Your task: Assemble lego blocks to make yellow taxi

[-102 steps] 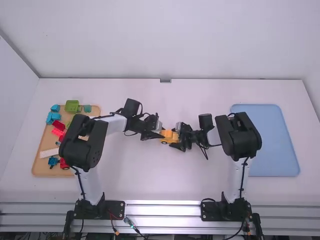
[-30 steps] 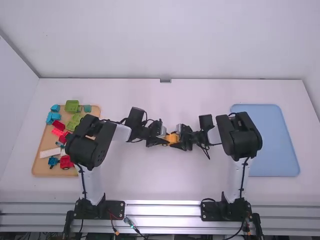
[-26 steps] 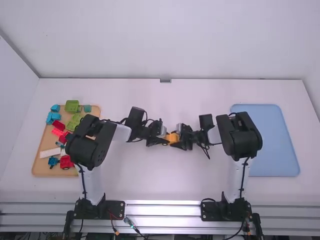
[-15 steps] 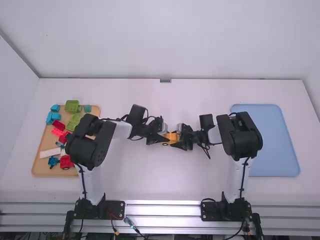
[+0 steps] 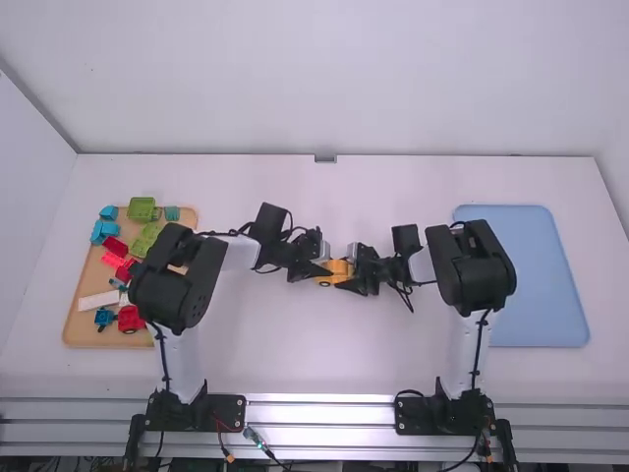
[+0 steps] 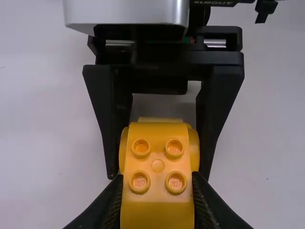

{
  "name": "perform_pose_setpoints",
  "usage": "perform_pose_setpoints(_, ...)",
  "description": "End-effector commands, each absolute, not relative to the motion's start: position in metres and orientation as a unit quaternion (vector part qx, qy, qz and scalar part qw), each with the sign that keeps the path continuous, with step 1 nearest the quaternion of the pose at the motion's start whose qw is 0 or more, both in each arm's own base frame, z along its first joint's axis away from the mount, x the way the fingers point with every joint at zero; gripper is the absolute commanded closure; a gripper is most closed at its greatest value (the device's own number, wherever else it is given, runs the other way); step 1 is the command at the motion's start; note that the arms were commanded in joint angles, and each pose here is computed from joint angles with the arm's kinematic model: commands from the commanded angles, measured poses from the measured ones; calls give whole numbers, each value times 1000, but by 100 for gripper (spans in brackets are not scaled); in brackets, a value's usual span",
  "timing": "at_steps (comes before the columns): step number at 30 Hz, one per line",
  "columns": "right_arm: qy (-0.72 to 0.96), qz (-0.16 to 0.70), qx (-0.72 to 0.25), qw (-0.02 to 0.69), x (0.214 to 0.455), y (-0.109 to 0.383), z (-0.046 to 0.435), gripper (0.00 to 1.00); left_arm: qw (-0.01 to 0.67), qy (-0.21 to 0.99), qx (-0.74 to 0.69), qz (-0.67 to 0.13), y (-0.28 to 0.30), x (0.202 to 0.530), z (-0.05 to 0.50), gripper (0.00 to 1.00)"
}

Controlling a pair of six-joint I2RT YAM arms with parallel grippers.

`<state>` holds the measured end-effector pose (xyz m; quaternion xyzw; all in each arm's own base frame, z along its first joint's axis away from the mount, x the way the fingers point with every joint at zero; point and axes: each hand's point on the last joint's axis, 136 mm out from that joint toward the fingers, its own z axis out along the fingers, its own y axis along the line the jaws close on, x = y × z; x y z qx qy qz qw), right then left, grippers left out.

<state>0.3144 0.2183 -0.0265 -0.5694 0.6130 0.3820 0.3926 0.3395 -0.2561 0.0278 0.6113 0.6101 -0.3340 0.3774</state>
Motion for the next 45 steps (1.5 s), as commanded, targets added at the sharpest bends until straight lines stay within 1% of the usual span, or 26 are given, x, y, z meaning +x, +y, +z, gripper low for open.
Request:
perform_pose_setpoints(1, 630, 382, -565, 373, 308, 217, -38, 55, 361, 623, 612, -327, -253, 336, 10, 98)
perform_pose_setpoints(4, 630, 382, -565, 373, 308, 217, -38, 55, 359, 608, 617, -349, -259, 327, 8, 98)
perform_pose_setpoints(12, 632, 383, -562, 371, 307, 217, -38, 55, 344, 619, 609, -358, -260, 328, -8, 98)
perform_pose_setpoints(16, 631, 382, -563, 372, 309, 217, -37, 55, 329, 625, 616, -349, -258, 327, -12, 98)
perform_pose_setpoints(21, 631, 383, -562, 372, 313, 218, -35, 55, 286, 650, 638, -298, -262, 326, -28, 98)
perform_pose_setpoints(27, 636, 389, -563, 356, 312, 218, -36, 55, 277, 648, 654, -274, -270, 322, -34, 98)
perform_pose_setpoints(32, 630, 388, -575, 349, 312, 217, -35, 55, 262, 661, 654, -259, -263, 322, -40, 99)
perform_pose_setpoints(40, 631, 388, -573, 350, 313, 218, -35, 56, 261, 663, 653, -257, -262, 323, -41, 98)
perform_pose_setpoints(41, 632, 388, -573, 349, 313, 218, -35, 55, 262, 662, 654, -257, -263, 323, -40, 98)
perform_pose_setpoints(43, 631, 388, -573, 349, 313, 218, -35, 56, 266, 659, 654, -259, -264, 324, -39, 93)
perform_pose_setpoints(45, 632, 388, -573, 349, 313, 218, -35, 55, 268, 661, 652, -258, -264, 325, -39, 92)
